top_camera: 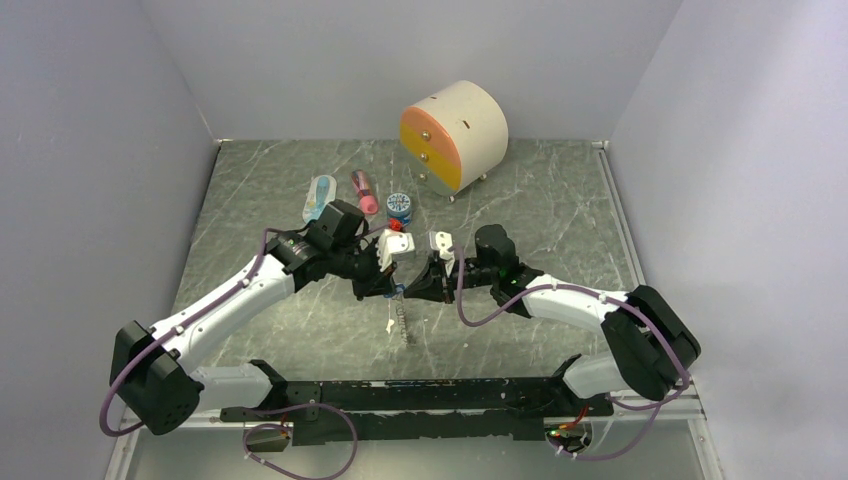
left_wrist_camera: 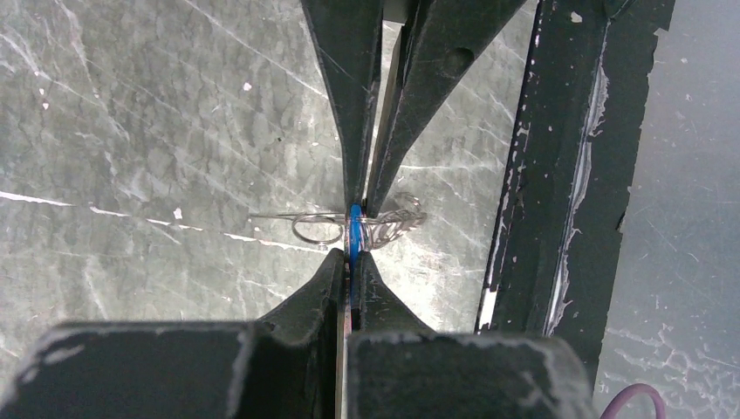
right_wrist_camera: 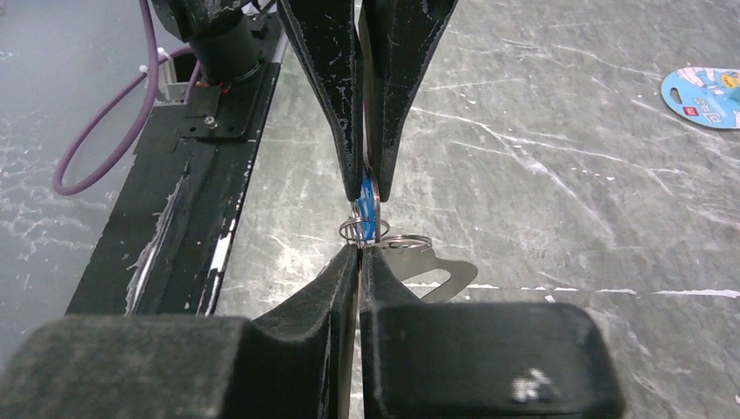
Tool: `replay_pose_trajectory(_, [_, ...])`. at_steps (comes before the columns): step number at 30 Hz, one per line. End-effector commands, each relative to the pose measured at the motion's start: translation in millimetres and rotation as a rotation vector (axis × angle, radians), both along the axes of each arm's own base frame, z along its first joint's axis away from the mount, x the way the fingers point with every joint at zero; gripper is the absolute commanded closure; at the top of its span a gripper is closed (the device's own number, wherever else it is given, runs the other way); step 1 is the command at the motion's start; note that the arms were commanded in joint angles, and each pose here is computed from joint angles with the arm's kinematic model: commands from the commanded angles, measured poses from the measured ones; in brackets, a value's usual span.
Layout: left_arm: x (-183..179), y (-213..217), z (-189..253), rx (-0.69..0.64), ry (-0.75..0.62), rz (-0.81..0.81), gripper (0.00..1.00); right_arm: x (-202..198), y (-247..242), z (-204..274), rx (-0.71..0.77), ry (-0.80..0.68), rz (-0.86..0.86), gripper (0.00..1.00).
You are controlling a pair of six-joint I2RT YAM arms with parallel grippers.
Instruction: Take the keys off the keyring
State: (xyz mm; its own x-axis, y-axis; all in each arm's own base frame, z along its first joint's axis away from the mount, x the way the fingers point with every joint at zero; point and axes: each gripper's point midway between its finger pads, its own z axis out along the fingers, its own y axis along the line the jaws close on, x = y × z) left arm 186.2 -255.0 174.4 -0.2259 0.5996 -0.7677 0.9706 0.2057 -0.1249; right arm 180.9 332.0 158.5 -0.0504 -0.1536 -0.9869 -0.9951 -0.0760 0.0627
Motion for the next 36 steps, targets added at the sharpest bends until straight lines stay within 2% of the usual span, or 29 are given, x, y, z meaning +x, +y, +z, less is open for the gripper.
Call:
replay_pose_trajectory(1, [2, -1, 16, -0.041, -0.069, -0.019, 0.98, 1, 4, 14, 0.032, -0.048, 0.034, 0.95])
replay_pose_trajectory(3, [2, 0, 16, -0.04, -0.076, -0.012, 0.97, 1, 4, 13, 0.031, -0.046, 0.031, 1.0])
replay_pose_trajectory(17, [13, 15, 13, 0.02, -0.127, 0.073, 0.97, 17, -7, 17, 0.077, -0.042, -0.143, 1.0])
replay_pose_trajectory(28, [18, 17, 6, 0.05, -0.119, 0.095, 0.97, 17, -11, 29, 0.14, -0.054, -0.156, 1.0])
replay_pose_trajectory(36, [21, 15, -1, 0.063, -0.094, 0.104, 0.98, 19, -17, 42, 0.218, -0.004, -0.188, 1.0])
